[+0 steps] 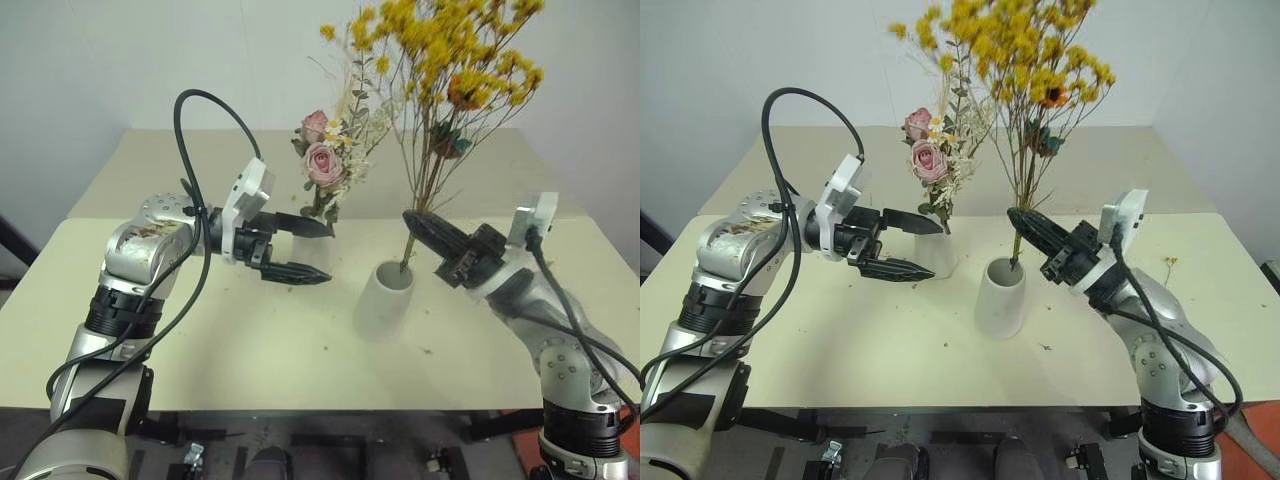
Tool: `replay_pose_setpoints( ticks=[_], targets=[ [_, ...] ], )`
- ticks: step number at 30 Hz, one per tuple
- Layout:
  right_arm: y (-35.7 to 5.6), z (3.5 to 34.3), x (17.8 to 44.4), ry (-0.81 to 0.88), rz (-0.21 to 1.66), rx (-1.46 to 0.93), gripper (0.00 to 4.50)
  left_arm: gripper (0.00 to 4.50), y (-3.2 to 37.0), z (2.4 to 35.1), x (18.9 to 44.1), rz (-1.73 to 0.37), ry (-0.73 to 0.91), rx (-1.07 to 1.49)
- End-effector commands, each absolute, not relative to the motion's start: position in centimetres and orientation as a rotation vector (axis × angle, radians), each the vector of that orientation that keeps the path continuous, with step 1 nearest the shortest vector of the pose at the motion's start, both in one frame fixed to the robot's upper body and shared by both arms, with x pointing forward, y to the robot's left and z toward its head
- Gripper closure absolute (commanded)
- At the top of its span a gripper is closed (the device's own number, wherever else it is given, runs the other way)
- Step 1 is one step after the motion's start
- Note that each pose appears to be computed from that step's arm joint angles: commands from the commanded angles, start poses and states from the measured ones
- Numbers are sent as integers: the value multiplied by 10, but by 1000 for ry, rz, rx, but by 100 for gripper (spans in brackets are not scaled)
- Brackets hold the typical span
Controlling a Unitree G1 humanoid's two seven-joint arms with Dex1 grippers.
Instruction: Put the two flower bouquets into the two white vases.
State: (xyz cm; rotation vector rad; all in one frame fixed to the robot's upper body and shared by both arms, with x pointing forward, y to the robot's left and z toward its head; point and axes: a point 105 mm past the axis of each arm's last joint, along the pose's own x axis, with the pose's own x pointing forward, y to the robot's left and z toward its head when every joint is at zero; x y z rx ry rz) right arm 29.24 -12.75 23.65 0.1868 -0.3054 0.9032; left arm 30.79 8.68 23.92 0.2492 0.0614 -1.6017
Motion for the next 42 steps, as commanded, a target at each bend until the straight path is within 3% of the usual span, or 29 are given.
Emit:
replay_pose_setpoints(
  ticks=[1, 41, 42],
  targets=[
    [-125, 245, 285, -366, 917, 162, 448, 0, 85, 250, 305, -1617, 23, 285],
    [-113, 217, 274, -384, 888, 61, 448, 0, 91, 254, 308, -1603, 15, 307],
    [-114, 217, 273, -387, 889, 66, 392, 0, 91, 254, 308, -1602, 15, 307]
  ],
)
